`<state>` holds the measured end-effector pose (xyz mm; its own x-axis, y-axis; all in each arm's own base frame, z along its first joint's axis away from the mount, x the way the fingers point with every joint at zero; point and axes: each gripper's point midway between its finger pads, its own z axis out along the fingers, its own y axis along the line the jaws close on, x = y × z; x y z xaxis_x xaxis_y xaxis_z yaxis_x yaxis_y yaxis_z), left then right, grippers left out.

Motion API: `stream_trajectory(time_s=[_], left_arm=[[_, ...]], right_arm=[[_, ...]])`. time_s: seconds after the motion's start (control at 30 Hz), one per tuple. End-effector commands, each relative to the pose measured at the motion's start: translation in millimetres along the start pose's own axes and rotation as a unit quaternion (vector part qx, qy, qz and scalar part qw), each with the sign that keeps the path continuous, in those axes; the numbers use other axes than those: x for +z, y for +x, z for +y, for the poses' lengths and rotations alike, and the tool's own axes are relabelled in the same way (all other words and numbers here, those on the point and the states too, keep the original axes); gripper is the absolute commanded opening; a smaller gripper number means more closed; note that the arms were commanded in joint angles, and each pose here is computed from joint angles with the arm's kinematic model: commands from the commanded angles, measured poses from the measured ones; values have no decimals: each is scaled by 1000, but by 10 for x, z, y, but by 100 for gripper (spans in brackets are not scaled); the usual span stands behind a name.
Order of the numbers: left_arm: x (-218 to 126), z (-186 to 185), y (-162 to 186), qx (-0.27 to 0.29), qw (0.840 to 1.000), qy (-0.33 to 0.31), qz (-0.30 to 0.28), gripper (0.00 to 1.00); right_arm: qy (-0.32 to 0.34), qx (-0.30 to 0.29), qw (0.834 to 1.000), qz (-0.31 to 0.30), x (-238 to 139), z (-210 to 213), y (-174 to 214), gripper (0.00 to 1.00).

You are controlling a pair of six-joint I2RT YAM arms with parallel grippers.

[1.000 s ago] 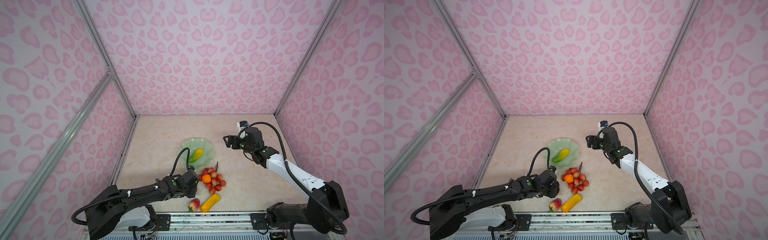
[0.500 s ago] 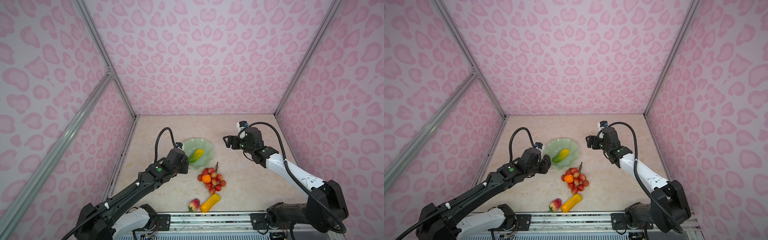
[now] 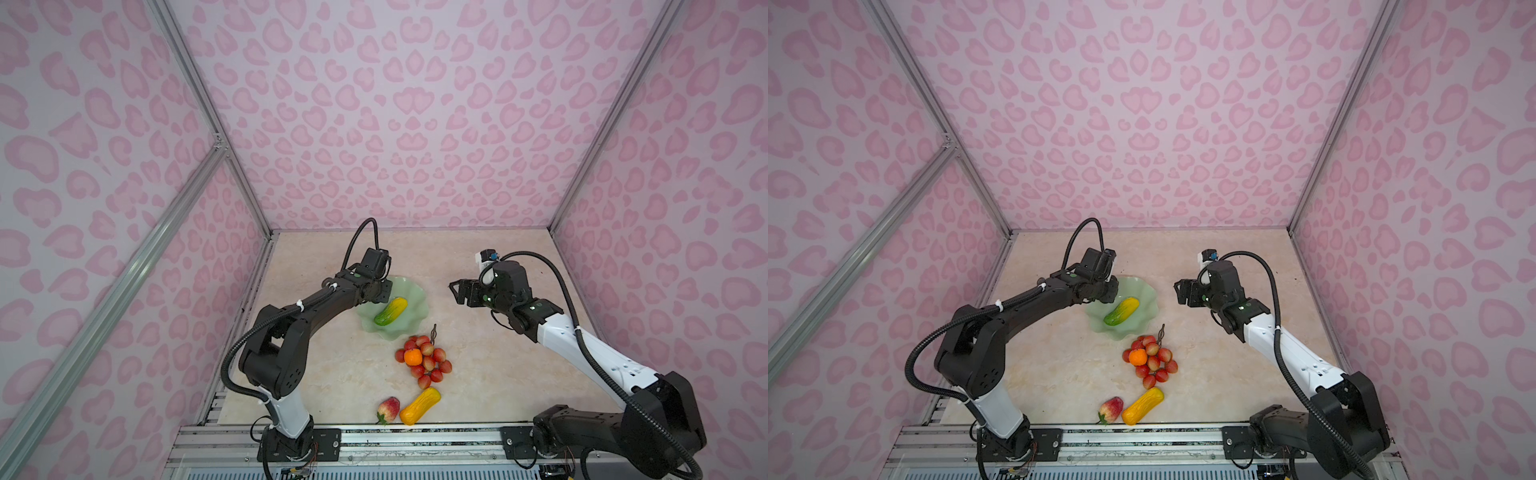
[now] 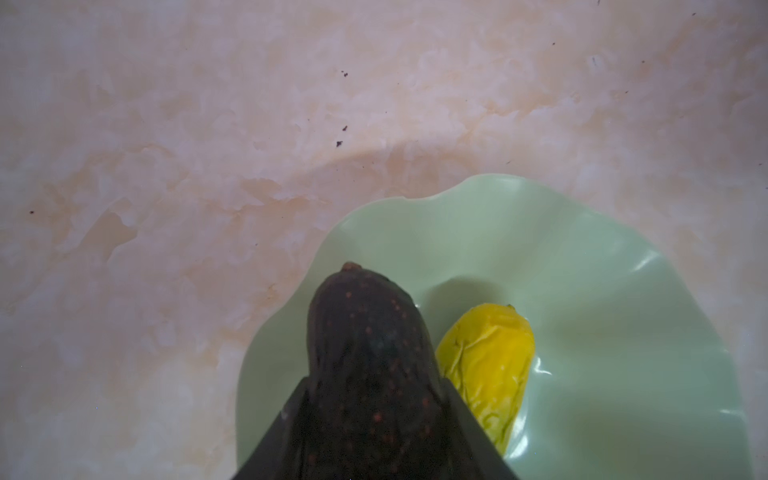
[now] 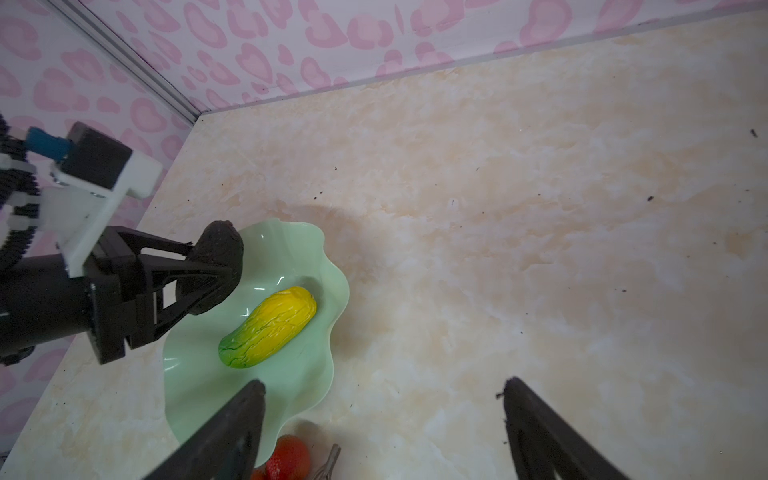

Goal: Place and organize the fake fruits in the fruit bowl
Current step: 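Lift the avocado with the left gripper and place it in the bowl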

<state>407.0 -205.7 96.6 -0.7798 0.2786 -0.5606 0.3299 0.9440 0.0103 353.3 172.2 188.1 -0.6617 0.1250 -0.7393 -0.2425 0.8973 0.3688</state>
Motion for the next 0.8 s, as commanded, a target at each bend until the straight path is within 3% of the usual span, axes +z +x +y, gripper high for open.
stream_trajectory(time_s=[0.0, 0.2, 0.37, 0.47, 0.6, 0.77], left_arm=[[122, -19, 39, 7, 1000, 2, 19, 42], [121, -105, -15, -10, 1000, 24, 12, 64], [-200, -74, -274, -22, 999, 24, -41, 69], [-549, 11, -504, -36, 994, 13, -100, 71], [-1094, 231, -727, -75, 979, -5, -192, 73], [-1650, 684, -599, -158, 945, -34, -283, 80]], right_arm=[[6, -14, 1000, 19, -22, -34, 115, 89], [8, -33, 998, 46, -30, -33, 278, 89], [-8, -85, 994, 73, -45, 157, 469, 88], [-52, -143, 984, 92, -86, 475, 660, 87], [-146, -258, 947, 126, -256, 1092, 1127, 86], [-243, -350, 890, 162, -464, 1637, 1746, 86]])
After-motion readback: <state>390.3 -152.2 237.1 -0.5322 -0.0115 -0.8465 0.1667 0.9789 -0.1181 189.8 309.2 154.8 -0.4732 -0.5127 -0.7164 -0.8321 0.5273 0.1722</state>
